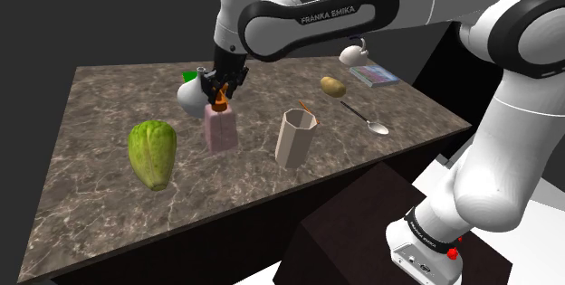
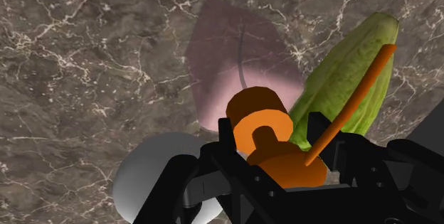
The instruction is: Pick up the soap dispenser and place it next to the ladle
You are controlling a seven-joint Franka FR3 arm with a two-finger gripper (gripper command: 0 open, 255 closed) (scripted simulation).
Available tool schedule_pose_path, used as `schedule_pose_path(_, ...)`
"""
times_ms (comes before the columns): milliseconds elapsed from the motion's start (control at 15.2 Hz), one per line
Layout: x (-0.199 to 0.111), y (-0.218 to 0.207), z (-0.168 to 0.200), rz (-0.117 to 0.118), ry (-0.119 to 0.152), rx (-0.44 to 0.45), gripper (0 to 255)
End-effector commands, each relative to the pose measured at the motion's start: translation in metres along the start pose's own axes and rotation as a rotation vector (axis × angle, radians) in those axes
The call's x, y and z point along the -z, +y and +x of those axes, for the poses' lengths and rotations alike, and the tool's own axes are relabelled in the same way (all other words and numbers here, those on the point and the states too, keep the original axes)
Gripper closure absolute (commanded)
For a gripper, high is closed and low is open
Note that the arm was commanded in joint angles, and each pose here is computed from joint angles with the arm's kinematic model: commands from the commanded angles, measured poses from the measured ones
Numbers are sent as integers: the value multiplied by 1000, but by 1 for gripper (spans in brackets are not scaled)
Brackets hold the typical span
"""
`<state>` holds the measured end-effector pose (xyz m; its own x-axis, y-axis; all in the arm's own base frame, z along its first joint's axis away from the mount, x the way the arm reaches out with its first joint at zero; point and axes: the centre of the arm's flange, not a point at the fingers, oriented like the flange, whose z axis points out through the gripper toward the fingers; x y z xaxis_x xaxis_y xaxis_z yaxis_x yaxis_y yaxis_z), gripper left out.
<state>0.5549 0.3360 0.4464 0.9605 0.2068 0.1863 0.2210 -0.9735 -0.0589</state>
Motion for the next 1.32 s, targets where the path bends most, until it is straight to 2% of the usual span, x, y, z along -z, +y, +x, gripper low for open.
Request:
schedule_pose_path(0, 11, 0, 2, 0, 0, 0, 255)
schedule_pose_path(1254, 109, -6, 21, 0, 0, 0, 255)
